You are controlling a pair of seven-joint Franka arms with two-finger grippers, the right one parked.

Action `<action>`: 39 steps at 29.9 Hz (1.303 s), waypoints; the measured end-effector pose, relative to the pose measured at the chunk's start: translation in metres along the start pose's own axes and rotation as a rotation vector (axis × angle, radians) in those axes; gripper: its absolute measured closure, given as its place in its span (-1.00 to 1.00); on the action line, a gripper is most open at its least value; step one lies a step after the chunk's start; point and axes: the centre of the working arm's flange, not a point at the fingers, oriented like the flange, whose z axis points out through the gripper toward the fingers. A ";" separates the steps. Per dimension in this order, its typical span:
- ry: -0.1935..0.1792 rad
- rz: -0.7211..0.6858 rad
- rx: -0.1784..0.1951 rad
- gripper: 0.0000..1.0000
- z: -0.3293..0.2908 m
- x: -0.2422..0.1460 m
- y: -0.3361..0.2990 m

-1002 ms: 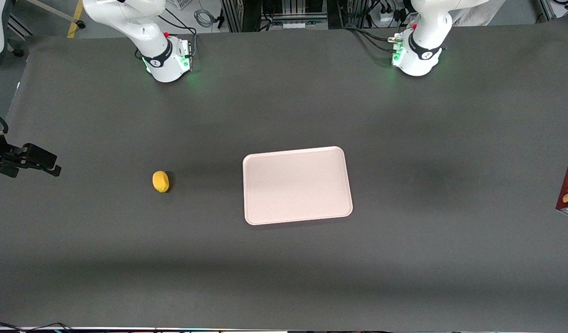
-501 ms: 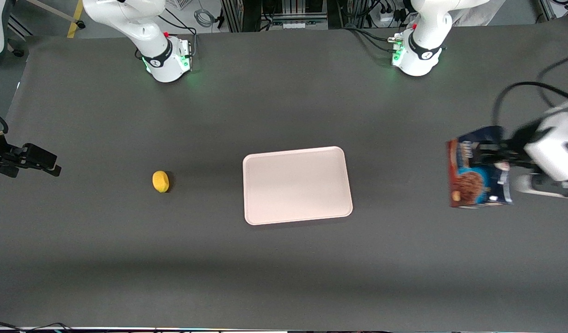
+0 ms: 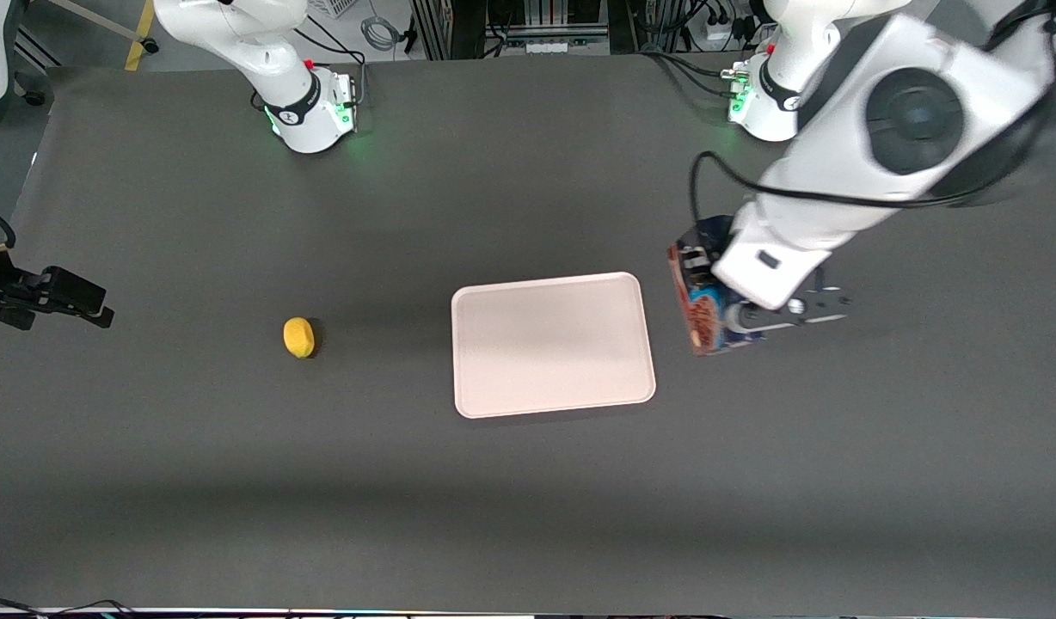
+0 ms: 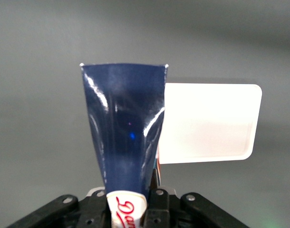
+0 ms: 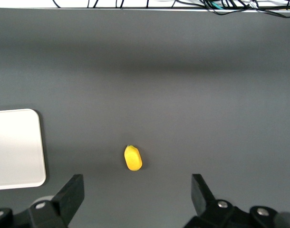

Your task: Place cookie box on tray

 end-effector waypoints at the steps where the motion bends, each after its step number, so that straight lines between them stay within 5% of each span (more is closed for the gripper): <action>1: -0.003 -0.011 0.004 0.47 0.009 -0.005 0.007; 7: -0.005 -0.090 0.021 0.47 0.055 -0.040 0.044; 17: 0.079 -0.139 0.057 0.47 0.139 -0.095 0.072; 39: 0.211 0.020 0.044 0.47 0.244 -0.120 0.078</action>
